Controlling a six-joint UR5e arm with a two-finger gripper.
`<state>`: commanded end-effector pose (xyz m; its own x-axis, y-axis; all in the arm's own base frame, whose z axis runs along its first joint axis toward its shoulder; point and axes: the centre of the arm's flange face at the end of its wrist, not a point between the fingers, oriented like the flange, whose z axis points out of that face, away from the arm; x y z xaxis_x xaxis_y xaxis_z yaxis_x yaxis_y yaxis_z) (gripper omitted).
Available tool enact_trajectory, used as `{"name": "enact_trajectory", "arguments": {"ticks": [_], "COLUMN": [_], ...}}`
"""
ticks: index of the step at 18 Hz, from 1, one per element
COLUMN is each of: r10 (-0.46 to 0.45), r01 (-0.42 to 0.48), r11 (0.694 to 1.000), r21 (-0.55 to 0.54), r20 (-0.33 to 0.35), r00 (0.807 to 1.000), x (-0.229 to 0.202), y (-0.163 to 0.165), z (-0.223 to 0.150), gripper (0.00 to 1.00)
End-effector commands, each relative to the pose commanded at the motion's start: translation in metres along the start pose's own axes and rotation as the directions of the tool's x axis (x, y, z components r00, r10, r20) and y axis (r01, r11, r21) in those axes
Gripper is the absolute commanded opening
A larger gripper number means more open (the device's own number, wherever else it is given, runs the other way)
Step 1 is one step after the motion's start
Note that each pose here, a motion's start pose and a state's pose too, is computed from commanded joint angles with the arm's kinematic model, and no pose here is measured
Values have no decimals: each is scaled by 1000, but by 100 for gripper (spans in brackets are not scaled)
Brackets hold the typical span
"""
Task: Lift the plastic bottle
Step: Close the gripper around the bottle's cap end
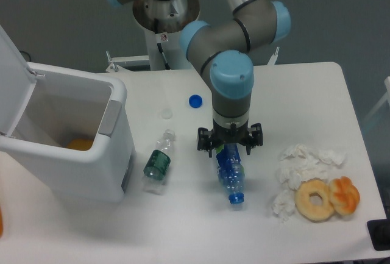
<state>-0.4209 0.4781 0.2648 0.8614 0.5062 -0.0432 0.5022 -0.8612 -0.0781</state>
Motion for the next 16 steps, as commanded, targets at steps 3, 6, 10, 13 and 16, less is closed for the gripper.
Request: {"name": "enact_trajectory", "arguments": {"ticks": [3, 6, 10, 13, 16], "r10": [0, 5, 8, 11, 11], "r01": [0, -5, -8, -11, -11], "r11": [1000, 1000, 1000, 1000, 1000], "r21": [6, 0, -16, -21, -12], "r20": [2, -1, -8, -10, -6], "r00": [1000, 1000, 1000, 1000, 1000], "x": [1, 3, 3, 3, 1], "y": [-5, -7, -8, -9, -11], "z": [8, 17, 32, 36, 45], "gripper": [100, 100, 100, 100, 100]}}
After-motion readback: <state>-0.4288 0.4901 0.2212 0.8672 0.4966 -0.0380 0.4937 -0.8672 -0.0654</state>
